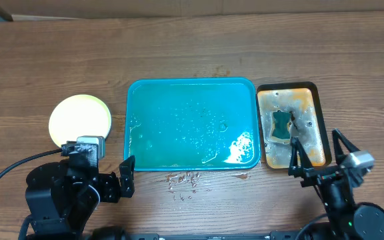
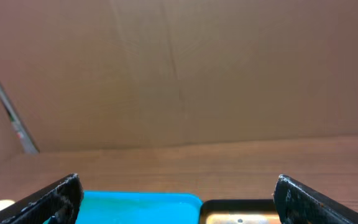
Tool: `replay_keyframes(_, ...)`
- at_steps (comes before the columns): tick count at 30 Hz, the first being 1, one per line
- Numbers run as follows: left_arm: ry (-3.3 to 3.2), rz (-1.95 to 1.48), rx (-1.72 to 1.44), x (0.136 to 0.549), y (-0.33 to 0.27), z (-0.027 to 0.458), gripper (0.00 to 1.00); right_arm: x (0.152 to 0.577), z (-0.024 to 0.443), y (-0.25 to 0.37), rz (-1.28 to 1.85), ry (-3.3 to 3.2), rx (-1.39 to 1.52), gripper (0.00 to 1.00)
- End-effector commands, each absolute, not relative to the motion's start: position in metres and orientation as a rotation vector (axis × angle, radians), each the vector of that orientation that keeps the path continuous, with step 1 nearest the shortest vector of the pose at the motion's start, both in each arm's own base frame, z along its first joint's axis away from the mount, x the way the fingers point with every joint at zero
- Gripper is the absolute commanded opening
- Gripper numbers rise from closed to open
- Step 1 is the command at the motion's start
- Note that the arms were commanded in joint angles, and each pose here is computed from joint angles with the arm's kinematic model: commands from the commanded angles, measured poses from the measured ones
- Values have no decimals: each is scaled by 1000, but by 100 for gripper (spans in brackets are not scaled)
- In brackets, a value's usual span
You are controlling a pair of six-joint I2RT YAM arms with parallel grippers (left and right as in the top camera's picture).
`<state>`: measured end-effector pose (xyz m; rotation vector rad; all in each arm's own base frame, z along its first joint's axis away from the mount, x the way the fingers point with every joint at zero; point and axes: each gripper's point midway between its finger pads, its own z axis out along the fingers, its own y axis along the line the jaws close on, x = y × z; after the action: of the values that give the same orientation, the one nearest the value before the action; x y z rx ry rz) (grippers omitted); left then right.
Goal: Clean dirty plates on tray and stack at the side
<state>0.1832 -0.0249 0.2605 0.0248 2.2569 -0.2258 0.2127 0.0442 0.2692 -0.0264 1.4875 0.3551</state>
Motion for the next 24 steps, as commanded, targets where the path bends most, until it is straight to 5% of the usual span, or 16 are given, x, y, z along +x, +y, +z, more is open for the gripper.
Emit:
replay_keyframes(1, 2257, -216, 28, 183, -24, 259, 100, 223, 259, 53, 387, 1388, -73, 100)
replay_keyframes(14, 2257, -216, 28, 183, -24, 259, 100, 244, 169, 37, 303, 1606, 36, 100)
replay_keyframes(24, 2257, -216, 28, 183, -24, 259, 100, 244, 171, 36, 301, 1598, 37, 100)
